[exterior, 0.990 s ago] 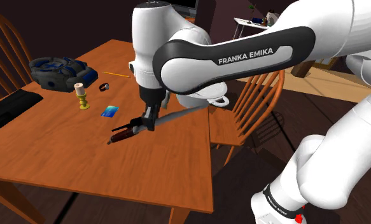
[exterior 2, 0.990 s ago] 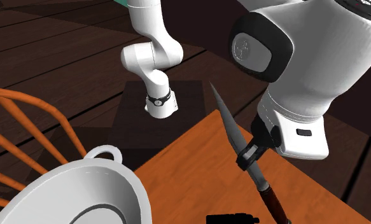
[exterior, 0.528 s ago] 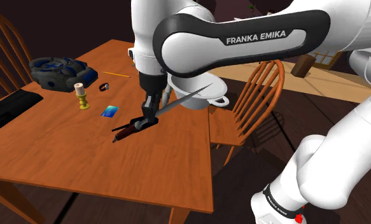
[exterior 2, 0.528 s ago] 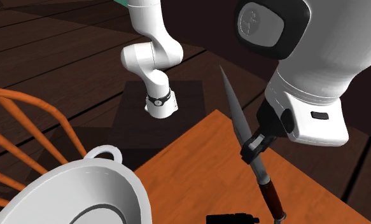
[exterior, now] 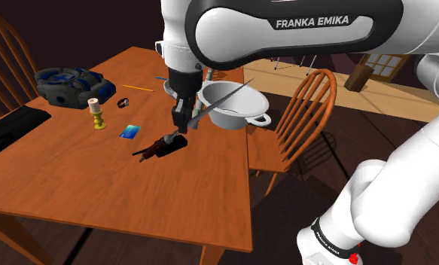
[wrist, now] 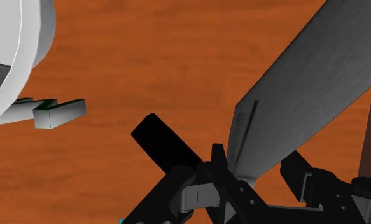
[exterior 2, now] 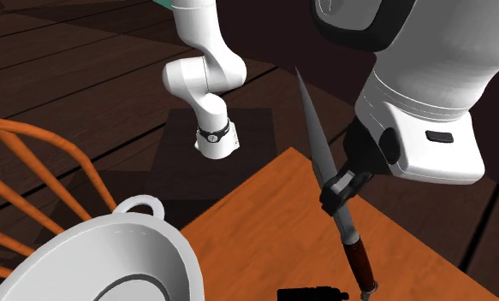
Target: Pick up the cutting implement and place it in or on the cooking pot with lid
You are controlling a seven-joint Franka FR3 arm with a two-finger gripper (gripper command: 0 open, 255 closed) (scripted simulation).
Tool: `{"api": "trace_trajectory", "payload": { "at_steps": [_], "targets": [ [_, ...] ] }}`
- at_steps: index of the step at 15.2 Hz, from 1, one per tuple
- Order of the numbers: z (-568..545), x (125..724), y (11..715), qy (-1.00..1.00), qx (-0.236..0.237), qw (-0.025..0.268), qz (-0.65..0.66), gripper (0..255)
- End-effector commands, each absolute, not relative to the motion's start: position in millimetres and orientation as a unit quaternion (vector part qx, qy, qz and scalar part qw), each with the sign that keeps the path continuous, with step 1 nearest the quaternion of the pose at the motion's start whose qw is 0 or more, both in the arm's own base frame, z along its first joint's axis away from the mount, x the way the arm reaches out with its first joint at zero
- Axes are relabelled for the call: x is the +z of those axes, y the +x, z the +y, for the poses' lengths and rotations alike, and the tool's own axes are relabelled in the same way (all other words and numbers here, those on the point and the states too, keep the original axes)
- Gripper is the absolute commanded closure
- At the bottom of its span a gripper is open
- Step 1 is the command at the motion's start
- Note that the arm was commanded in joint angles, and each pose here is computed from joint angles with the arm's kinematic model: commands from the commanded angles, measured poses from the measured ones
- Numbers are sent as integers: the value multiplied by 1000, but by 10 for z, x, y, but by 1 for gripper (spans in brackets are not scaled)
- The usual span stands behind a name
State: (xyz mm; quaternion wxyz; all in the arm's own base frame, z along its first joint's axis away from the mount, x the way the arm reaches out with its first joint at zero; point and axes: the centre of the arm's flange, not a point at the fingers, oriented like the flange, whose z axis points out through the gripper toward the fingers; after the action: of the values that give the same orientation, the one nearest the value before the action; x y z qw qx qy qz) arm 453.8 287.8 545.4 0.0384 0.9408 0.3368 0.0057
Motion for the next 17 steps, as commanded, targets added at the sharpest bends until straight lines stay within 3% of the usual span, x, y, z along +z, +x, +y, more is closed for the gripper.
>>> {"api": "trace_trajectory", "payload": {
  "at_steps": [1, 17],
  "targets": [
    [2652, 5475, 4622, 941, 6, 38, 337, 255],
    [676, 5482, 5368, 941, 6, 38, 337, 255]
  ]
}}
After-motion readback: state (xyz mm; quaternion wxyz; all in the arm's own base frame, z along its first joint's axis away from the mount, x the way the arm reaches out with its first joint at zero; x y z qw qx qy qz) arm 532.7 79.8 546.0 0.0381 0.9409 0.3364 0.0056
